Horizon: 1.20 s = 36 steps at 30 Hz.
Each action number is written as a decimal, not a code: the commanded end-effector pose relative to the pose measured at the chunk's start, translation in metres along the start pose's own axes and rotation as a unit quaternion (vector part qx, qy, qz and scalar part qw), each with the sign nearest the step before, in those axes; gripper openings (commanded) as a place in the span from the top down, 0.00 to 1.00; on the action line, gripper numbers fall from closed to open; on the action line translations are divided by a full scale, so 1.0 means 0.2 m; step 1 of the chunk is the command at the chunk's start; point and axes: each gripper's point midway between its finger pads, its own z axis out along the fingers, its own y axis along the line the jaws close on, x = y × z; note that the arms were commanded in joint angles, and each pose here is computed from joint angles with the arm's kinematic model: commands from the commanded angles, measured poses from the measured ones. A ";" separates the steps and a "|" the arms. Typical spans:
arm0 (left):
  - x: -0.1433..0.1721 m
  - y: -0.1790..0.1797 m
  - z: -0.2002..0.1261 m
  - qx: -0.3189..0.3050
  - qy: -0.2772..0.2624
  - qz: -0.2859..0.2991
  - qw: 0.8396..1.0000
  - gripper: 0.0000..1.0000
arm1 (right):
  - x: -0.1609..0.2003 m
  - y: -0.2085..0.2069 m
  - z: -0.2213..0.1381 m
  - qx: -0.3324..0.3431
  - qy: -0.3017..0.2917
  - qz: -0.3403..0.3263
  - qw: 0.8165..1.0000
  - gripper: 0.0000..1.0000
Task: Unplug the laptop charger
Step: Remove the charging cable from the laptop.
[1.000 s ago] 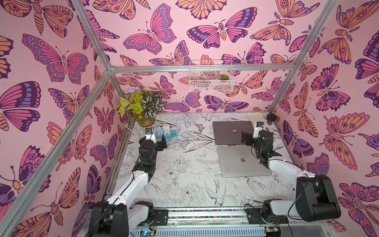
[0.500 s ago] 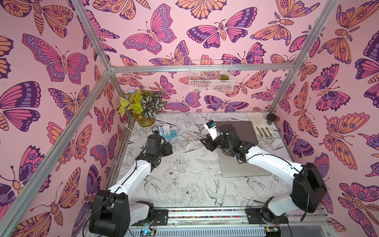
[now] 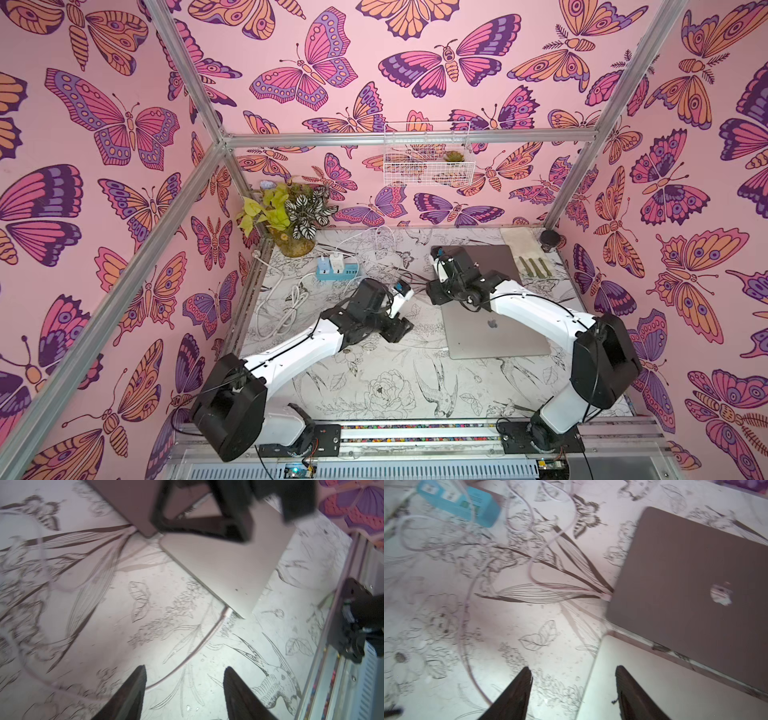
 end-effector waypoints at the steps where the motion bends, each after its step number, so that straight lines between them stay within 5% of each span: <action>1: 0.15 -0.14 0.16 0.038 0.063 0.129 0.989 0.37 | 0.12 -0.10 -0.05 0.054 0.066 0.023 0.996 0.31; 8: 0.31 -0.19 0.48 0.048 0.153 0.198 0.967 0.35 | 0.18 -0.15 0.01 0.083 0.103 0.035 0.991 0.30; 16: 0.34 -0.15 0.58 0.040 0.172 0.225 0.958 0.42 | 0.23 -0.13 0.09 0.045 0.111 0.064 0.991 0.29; 25: 0.41 -0.18 0.57 0.061 0.183 0.229 0.954 0.98 | 0.32 -0.15 0.18 0.043 0.145 0.076 0.986 0.24; 36: 0.38 -0.20 0.53 0.074 0.170 0.207 0.961 1.00 | 0.42 -0.18 0.29 0.064 0.183 0.065 0.979 0.20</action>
